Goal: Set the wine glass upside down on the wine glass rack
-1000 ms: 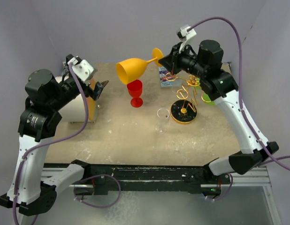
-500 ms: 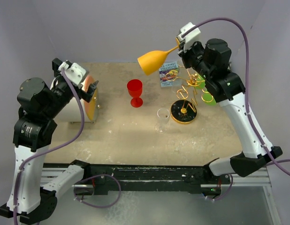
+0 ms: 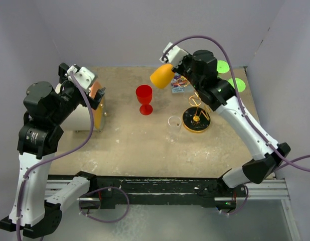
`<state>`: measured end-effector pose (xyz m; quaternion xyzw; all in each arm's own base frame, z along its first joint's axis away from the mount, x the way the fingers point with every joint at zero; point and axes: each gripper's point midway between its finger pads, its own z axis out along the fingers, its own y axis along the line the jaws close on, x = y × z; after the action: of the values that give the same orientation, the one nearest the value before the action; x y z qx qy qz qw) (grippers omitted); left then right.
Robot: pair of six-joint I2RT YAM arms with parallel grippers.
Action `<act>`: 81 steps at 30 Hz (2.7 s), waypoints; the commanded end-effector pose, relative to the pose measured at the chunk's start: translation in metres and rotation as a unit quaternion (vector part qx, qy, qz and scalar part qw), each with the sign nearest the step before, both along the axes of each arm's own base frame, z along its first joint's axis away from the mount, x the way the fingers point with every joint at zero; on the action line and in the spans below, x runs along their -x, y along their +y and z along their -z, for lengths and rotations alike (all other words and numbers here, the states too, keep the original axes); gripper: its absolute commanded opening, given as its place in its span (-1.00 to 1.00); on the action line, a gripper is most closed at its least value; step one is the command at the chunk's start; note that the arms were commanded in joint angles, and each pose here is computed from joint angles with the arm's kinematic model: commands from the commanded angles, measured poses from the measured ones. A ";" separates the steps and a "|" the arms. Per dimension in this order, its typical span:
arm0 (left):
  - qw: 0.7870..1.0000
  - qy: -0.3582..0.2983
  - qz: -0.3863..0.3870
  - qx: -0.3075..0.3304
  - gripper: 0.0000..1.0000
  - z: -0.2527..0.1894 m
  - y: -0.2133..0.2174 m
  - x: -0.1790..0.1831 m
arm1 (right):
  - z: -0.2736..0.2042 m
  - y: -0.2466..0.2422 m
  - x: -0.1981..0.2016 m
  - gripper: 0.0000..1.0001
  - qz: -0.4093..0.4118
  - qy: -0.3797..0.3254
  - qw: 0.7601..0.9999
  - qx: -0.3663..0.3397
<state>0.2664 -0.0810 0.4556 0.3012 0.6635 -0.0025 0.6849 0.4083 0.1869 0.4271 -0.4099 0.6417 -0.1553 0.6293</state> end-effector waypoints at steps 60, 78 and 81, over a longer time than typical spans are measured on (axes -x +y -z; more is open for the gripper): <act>1.000 -0.011 0.027 -0.002 0.99 0.000 -0.008 0.001 | 0.069 -0.058 0.029 -1.00 0.129 0.059 0.977 0.161; 0.999 0.003 0.037 -0.003 0.98 0.010 -0.013 -0.004 | 0.065 -0.044 0.035 -1.00 0.114 0.065 0.979 0.158; 0.999 0.003 0.037 -0.004 0.98 0.011 -0.013 -0.005 | 0.063 -0.043 0.036 -1.00 0.114 0.063 0.979 0.159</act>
<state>0.2697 -0.0933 0.4355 0.3241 0.6700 -0.0298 0.6672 0.3762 0.1479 0.3314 -0.4740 0.6930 -0.2943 0.4566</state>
